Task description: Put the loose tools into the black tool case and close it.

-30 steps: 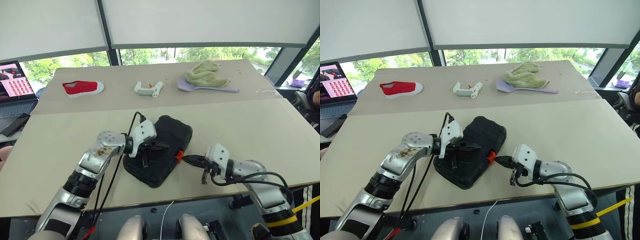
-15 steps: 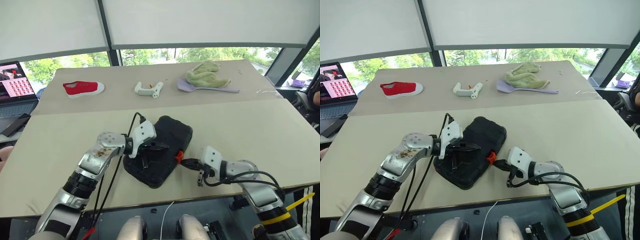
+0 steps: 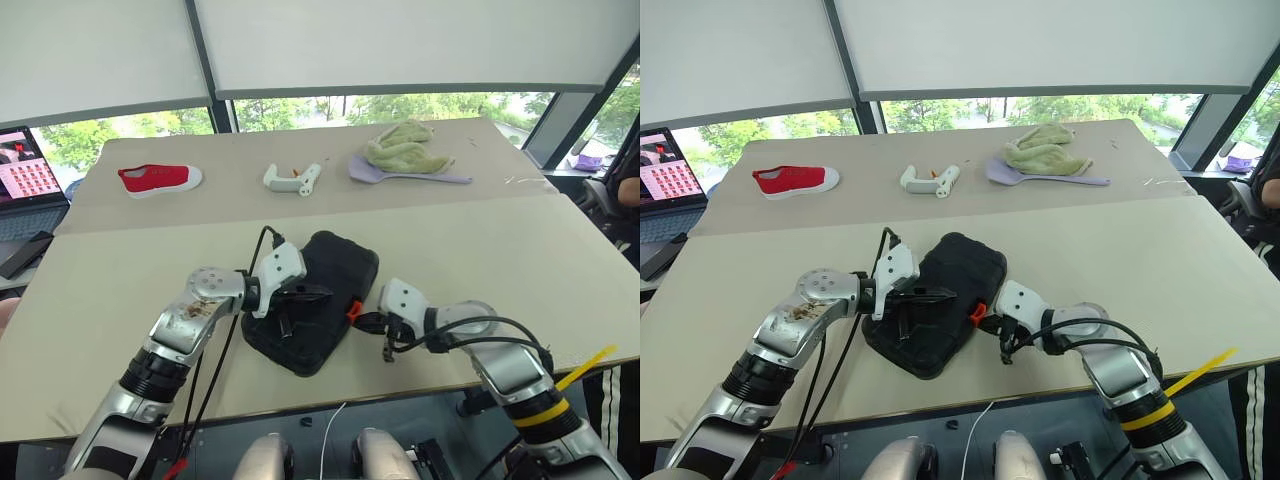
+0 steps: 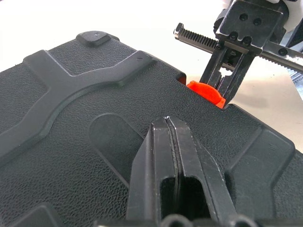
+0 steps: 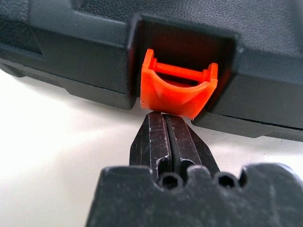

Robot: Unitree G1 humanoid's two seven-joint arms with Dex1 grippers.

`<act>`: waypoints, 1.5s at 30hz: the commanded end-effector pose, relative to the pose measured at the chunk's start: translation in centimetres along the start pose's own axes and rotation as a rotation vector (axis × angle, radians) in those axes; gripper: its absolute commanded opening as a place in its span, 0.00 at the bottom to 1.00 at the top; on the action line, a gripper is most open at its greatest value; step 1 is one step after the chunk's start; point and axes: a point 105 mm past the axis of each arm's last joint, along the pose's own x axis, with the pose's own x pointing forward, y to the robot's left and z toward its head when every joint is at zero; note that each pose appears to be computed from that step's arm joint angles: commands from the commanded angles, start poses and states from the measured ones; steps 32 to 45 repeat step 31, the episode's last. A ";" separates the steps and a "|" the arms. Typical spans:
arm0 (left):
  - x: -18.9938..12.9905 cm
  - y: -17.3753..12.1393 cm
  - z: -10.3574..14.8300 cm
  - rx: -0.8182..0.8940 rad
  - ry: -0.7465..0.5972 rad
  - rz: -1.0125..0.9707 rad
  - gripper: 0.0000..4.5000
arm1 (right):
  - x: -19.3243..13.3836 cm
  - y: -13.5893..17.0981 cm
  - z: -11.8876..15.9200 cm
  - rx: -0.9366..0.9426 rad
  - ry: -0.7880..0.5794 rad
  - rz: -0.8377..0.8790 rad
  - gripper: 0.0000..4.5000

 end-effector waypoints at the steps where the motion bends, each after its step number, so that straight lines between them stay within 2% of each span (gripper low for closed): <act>1: 0.6 -2.5 -7.3 -0.207 0.186 -0.040 0.01 | -0.3 0.0 4.8 -0.130 -0.145 -0.004 0.01; 3: 0.5 -2.3 -6.7 -0.182 0.139 -0.028 0.01 | -0.9 0.0 4.4 -0.146 -0.143 -0.003 0.01; 5: -0.5 -1.2 -4.6 -0.179 -0.008 0.035 0.01 | -2.5 -0.5 3.8 -0.133 -0.167 -0.025 0.01; 7: -1.8 -0.5 -2.9 -0.130 -0.115 0.092 0.12 | -3.9 -1.0 3.0 -0.102 -0.179 -0.055 0.00; 11: -5.9 -0.3 -1.9 -0.081 -0.191 0.181 0.42 | -7.4 -1.1 0.9 -0.057 -0.183 -0.074 0.25; 13: -8.1 -0.2 -2.0 -0.059 -0.181 0.247 0.58 | -8.9 -1.4 0.0 -0.080 -0.162 -0.102 0.40; 16: -11.9 -0.5 -3.0 -0.074 -0.146 0.391 0.81 | -11.4 -2.5 -0.4 -0.125 -0.213 -0.194 0.63; 18: -15.3 -1.2 -5.1 -0.092 -0.075 0.546 0.98 | -12.9 -2.4 -1.0 -0.170 -0.252 -0.159 0.78; 20: -17.8 -2.1 -7.0 -0.094 0.012 0.659 1.00 | -14.1 -2.9 -1.9 -0.160 -0.251 -0.156 0.95; 21: -18.7 -2.6 -7.9 -0.088 0.058 0.705 1.00 | -14.6 -3.4 -2.2 -0.123 -0.255 -0.167 0.99; 23: -20.2 -3.7 -9.5 -0.122 0.138 0.757 1.00 | -15.5 -4.0 -2.6 -0.107 -0.262 -0.175 0.99; 25: -20.9 -4.6 -10.1 -0.137 0.160 0.769 1.00 | -15.9 -3.9 -3.3 -0.130 -0.241 -0.157 0.99; 31: -21.5 -4.6 -9.7 -0.124 0.142 0.820 1.00 | -15.3 -4.1 -4.2 -0.147 -0.245 -0.157 0.99; 45: -21.5 -4.6 -9.7 -0.124 0.142 0.820 1.00 | -15.3 -4.1 -4.2 -0.147 -0.245 -0.157 0.99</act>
